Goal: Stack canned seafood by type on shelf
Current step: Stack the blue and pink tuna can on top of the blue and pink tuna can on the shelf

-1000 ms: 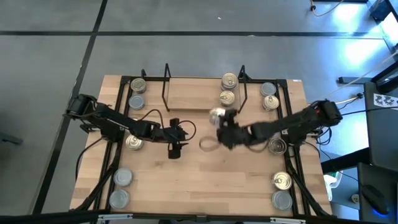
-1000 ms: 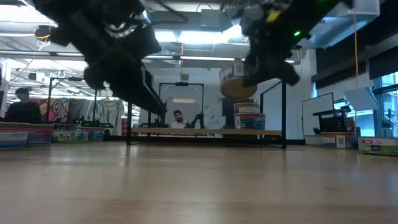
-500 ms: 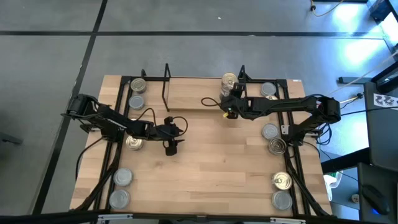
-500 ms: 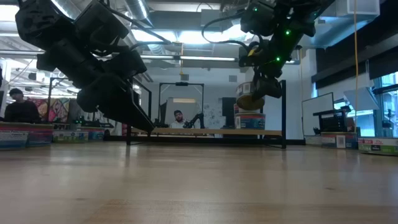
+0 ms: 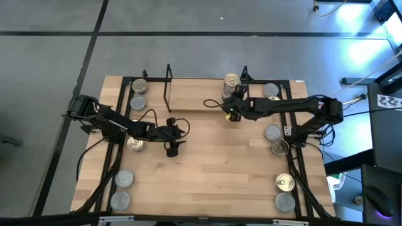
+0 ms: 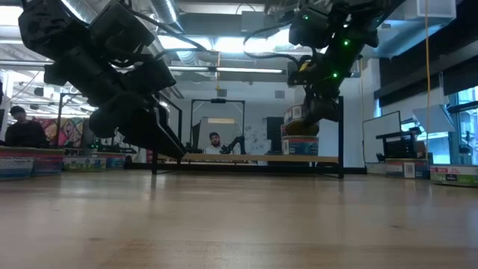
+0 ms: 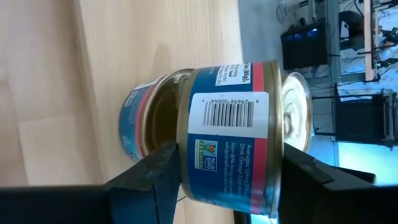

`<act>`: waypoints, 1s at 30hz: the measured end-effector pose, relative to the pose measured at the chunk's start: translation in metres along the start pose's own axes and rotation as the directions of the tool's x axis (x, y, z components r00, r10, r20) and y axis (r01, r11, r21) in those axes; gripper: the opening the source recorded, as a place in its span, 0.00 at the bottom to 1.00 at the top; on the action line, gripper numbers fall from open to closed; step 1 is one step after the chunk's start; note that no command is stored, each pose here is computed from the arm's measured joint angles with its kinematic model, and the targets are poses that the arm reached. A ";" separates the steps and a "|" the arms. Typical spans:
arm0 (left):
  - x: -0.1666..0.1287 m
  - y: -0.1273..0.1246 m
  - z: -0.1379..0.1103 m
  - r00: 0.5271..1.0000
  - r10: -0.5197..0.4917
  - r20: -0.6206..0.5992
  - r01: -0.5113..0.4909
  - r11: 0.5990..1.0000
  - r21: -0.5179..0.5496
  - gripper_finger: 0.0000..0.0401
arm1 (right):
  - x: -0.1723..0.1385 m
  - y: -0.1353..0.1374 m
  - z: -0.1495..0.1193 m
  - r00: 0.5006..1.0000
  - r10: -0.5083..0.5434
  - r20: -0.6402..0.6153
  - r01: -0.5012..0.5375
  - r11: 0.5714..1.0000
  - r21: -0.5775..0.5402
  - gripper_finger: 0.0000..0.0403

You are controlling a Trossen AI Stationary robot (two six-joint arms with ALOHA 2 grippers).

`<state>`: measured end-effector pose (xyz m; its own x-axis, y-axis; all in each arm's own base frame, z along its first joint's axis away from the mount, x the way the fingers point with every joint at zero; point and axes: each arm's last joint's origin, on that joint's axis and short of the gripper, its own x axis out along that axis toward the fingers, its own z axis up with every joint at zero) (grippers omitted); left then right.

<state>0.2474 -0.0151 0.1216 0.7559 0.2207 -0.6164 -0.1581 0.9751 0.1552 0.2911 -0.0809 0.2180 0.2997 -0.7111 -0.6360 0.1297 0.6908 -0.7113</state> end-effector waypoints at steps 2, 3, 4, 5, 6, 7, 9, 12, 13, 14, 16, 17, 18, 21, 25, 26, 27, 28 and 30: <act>0.000 0.000 0.000 1.000 0.000 0.000 0.000 1.000 0.001 0.53 | 0.001 0.001 0.000 1.000 0.001 0.000 -0.001 1.000 -0.005 0.48; 0.000 0.000 0.000 1.000 0.000 0.000 0.000 1.000 0.000 0.53 | 0.002 0.001 0.001 1.000 0.000 0.002 0.000 1.000 -0.003 0.48; 0.000 0.000 0.000 1.000 0.000 0.000 0.000 1.000 0.000 0.53 | 0.003 0.002 0.001 1.000 -0.004 -0.002 0.004 1.000 -0.005 0.48; 0.000 0.000 0.000 1.000 0.000 0.000 0.000 1.000 0.000 0.53 | 0.005 0.003 0.001 1.000 -0.009 -0.011 0.009 1.000 -0.008 0.48; 0.000 0.000 0.000 1.000 0.000 0.000 0.000 1.000 0.000 0.53 | 0.007 0.002 0.001 1.000 -0.020 -0.018 0.019 1.000 -0.006 0.49; 0.000 0.000 0.000 1.000 0.000 -0.002 0.000 1.000 0.000 0.53 | 0.008 0.003 0.001 0.999 -0.026 -0.022 0.026 1.000 -0.006 0.52; 0.000 0.000 0.000 1.000 0.000 -0.004 0.000 1.000 0.001 0.53 | 0.011 0.005 0.001 0.999 -0.020 -0.027 0.019 1.000 -0.005 0.61; 0.000 0.000 -0.001 1.000 0.000 -0.008 0.000 1.000 -0.001 0.53 | 0.012 0.007 0.002 1.000 0.011 -0.017 -0.011 1.000 -0.007 0.72; 0.000 0.000 -0.001 1.000 0.000 -0.009 0.000 1.000 -0.002 0.53 | 0.012 0.007 0.002 1.000 0.021 -0.008 -0.021 1.000 -0.004 0.75; 0.000 0.000 -0.001 1.000 0.000 -0.009 0.000 1.000 -0.003 0.53 | 0.011 0.007 0.002 1.000 0.026 -0.005 -0.026 1.000 -0.001 0.76; 0.000 0.000 -0.001 1.000 0.000 -0.009 0.000 1.000 -0.005 0.53 | 0.010 0.006 0.002 1.000 0.021 -0.006 -0.021 1.000 0.005 0.78; 0.000 0.000 -0.001 1.000 0.000 -0.009 0.000 1.000 -0.005 0.53 | 0.010 0.005 0.002 1.000 0.015 -0.004 -0.015 1.000 0.007 0.78; 0.000 0.000 -0.001 1.000 0.000 -0.009 0.000 1.000 -0.005 0.53 | 0.009 0.005 0.002 1.000 0.015 -0.004 -0.015 1.000 0.008 0.79; 0.000 0.000 -0.001 1.000 0.000 -0.009 0.000 1.000 -0.005 0.53 | 0.008 0.004 0.002 1.000 0.013 -0.005 -0.013 1.000 0.008 0.78; 0.000 0.000 -0.001 1.000 0.000 -0.009 0.000 1.000 -0.006 0.53 | 0.004 -0.003 0.006 0.999 -0.033 -0.024 0.034 0.999 0.020 0.74; 0.000 0.000 -0.001 1.000 0.000 -0.009 0.000 1.000 -0.009 0.53 | 0.004 -0.004 0.007 0.999 -0.039 -0.020 0.040 0.999 0.025 0.73; 0.000 0.000 -0.001 1.000 0.000 -0.009 0.000 1.000 -0.010 0.53 | 0.003 -0.004 0.007 0.999 -0.040 -0.021 0.040 0.999 0.023 0.73; 0.000 0.000 -0.001 1.000 0.000 -0.009 0.000 1.000 -0.011 0.53 | 0.003 -0.005 0.007 0.999 -0.040 -0.027 0.040 0.999 0.018 0.72; 0.000 0.000 -0.001 1.000 0.000 -0.009 0.000 1.000 -0.013 0.53 | -0.001 -0.006 0.009 0.999 -0.032 -0.030 0.032 0.999 0.008 0.70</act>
<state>0.2467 -0.0151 0.1209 0.7503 0.2207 -0.6231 -0.1662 0.9753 0.1452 0.2989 -0.0832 0.2251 0.2668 -0.7363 -0.6218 0.1470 0.6687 -0.7288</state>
